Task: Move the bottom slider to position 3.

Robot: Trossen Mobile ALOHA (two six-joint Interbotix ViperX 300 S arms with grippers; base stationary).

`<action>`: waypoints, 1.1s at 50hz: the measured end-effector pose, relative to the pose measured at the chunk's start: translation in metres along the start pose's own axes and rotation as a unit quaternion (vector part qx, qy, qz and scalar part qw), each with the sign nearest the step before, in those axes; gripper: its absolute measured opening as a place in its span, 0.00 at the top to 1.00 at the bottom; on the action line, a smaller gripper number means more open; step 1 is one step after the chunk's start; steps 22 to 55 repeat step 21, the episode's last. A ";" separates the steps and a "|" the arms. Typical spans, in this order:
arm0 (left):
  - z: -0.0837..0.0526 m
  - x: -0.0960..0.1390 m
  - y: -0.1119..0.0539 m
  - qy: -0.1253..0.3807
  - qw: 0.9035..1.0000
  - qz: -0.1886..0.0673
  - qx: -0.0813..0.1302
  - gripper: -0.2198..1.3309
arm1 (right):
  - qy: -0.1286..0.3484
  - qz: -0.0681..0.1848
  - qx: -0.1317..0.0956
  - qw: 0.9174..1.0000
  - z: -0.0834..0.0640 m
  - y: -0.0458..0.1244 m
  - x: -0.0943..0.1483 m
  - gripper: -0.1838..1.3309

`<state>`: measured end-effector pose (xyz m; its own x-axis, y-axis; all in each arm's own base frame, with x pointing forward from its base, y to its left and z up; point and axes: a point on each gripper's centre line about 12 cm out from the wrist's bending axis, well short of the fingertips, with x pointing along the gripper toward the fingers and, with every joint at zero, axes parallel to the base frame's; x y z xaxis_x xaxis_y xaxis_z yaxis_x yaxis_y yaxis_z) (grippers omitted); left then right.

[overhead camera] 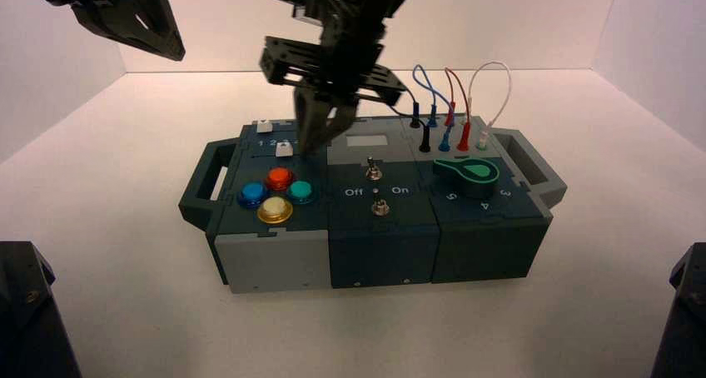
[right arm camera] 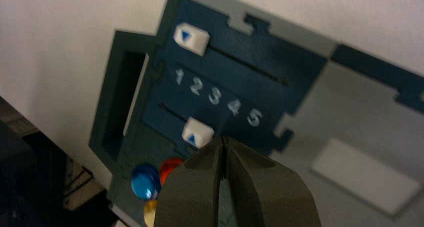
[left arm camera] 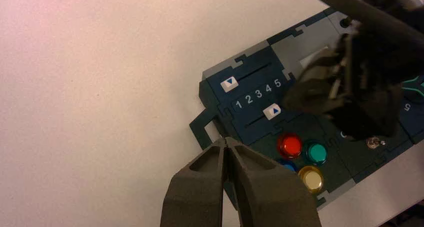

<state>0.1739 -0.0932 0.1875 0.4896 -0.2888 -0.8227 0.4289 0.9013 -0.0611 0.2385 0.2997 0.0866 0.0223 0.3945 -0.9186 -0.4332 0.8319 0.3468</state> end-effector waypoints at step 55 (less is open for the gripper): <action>0.001 -0.006 0.000 -0.016 1.000 -0.001 -0.001 0.96 | -0.031 0.000 0.010 0.999 -0.023 -0.018 -0.051 0.97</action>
